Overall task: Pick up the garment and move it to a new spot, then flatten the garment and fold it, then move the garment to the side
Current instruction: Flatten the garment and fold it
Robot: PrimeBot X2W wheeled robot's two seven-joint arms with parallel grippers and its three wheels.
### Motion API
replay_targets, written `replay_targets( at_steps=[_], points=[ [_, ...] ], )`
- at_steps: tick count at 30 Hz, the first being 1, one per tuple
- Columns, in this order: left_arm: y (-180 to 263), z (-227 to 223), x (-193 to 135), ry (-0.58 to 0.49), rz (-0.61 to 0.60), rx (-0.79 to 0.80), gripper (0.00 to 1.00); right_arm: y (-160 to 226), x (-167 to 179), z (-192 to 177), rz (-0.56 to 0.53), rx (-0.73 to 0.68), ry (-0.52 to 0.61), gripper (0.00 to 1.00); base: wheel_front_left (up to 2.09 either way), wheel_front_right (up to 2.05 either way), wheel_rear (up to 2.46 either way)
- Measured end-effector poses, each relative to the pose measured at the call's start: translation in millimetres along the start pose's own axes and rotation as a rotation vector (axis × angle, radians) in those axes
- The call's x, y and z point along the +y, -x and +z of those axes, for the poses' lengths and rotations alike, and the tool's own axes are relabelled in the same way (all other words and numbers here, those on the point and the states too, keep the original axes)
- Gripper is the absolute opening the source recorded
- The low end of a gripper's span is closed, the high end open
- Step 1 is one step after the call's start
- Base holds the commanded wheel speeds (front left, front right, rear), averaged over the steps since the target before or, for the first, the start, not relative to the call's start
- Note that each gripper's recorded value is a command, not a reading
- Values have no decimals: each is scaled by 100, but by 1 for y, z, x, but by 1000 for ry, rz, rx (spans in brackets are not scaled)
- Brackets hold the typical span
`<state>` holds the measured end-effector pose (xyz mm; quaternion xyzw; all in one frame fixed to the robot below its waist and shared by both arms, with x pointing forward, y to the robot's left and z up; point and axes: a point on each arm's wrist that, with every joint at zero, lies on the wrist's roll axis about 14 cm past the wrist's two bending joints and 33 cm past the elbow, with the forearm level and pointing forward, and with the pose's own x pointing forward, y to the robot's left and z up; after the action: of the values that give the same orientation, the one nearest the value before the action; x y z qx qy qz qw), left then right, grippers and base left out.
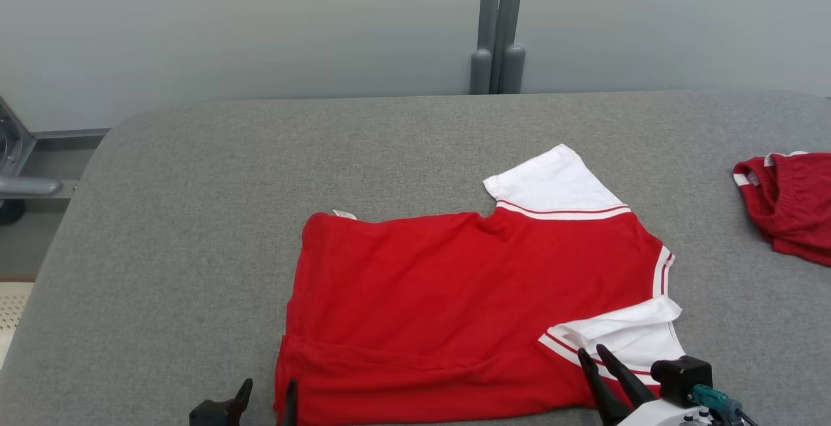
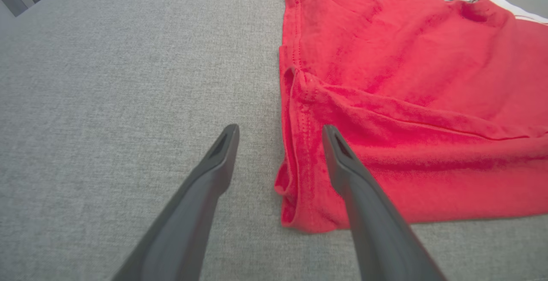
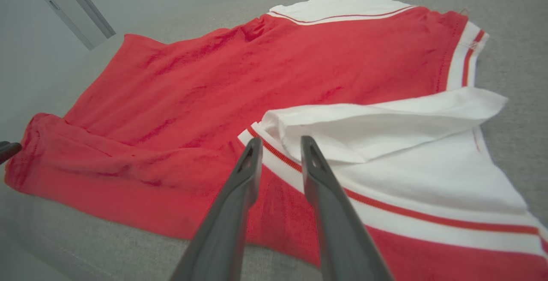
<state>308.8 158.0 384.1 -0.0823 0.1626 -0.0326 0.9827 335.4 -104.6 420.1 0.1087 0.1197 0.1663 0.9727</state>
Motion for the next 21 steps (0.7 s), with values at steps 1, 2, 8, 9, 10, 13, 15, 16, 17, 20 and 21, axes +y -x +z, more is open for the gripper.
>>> replay_targets(
  at_steps=[1, 2, 8, 9, 10, 13, 15, 16, 17, 20, 21],
  points=[
    [1, -1, 1, 3, 3, 1, 100, -2, 1, 0, 5, 2, 1, 41, 0, 0, 0],
    [1, -1, 1, 5, 5, 2, 100, -4, 2, 0, 10, 5, 5, 32, 0, 0, 0],
    [6, -5, 6, 23, 26, 8, 100, -10, 2, -7, 16, 33, 19, 24, 0, 0, 0],
    [6, -5, 7, 26, 30, 9, 100, -10, 2, -8, 16, 36, 20, 25, 0, 0, 0],
    [7, -6, 8, 29, 33, 9, 100, -11, 2, -8, 16, 39, 20, 26, 0, 0, 0],
    [8, -6, 9, 34, 38, 11, 100, -12, 3, -11, 17, 48, 22, 27, 0, 0, 0],
    [8, -7, 9, 37, 41, 12, 100, -14, 2, -11, 16, 50, 22, 15, 0, 0, 0],
    [8, -7, 9, 37, 41, 13, 100, -15, 3, -10, 16, 49, 22, 0, 0, 0, 0],
    [7, -7, 9, 37, 40, 13, 100, -16, 3, -10, 15, 49, 21, 0, 0, 0, 0],
    [7, -7, 9, 41, 41, 14, 100, -19, 2, -9, 11, 46, 15, 0, 0, 0, 0],
    [7, -7, 9, 41, 41, 14, 100, -21, 2, -6, 12, 39, 17, 0, 0, 0, 0]
  ],
)
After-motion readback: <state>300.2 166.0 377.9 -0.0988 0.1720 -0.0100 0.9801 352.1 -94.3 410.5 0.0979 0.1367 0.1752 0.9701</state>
